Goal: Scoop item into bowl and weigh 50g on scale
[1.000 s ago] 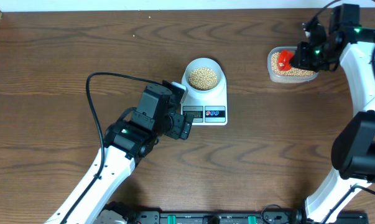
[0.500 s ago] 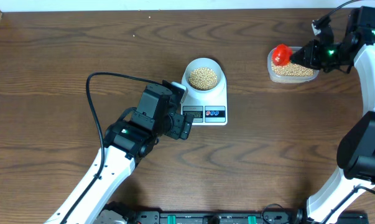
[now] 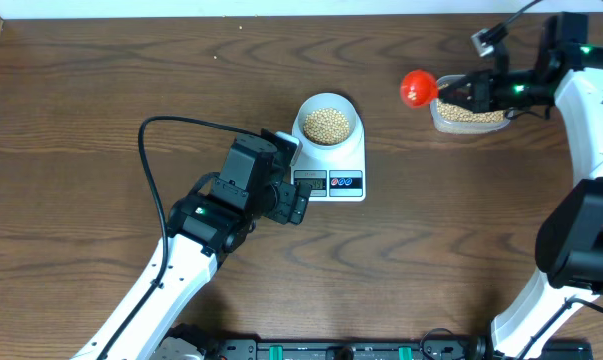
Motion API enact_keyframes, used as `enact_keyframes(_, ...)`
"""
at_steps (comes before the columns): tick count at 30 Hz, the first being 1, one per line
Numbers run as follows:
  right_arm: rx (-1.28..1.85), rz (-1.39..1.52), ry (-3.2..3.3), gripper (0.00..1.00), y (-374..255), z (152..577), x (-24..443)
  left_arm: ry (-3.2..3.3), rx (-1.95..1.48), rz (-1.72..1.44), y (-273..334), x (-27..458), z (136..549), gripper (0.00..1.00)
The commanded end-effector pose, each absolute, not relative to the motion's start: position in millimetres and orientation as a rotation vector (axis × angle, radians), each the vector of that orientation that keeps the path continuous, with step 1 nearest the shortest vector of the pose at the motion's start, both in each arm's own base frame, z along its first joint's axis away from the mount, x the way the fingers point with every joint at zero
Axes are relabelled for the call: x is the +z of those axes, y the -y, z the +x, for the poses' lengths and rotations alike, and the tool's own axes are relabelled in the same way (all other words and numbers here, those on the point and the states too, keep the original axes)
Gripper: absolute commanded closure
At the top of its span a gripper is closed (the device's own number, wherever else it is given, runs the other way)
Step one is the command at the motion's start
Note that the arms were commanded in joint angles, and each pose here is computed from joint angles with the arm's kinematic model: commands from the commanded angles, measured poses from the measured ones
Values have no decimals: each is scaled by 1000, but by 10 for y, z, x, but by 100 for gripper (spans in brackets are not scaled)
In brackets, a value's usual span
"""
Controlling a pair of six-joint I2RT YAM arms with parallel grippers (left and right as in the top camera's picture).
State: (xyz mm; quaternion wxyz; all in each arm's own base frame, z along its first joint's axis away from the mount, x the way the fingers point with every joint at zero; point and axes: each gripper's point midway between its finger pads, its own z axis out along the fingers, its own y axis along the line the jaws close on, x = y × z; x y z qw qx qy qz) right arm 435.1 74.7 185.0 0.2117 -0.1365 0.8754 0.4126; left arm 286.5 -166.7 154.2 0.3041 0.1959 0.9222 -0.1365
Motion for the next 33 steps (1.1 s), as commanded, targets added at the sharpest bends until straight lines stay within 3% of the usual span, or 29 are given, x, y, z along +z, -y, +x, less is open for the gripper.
enact_keyframes(1,1208,-590,-2302,99,-995,4278,1942,-2434,-364,527,1661,1566,2866,12)
enact_keyframes(17,1218,-745,-2272,99,-1524,4233,2035,-2434,-364,527,1661,1566,2866,12)
enact_keyframes(33,728,-872,-2414,99,-1984,4408,1989,-2434,-364,527,1661,1566,2866,12)
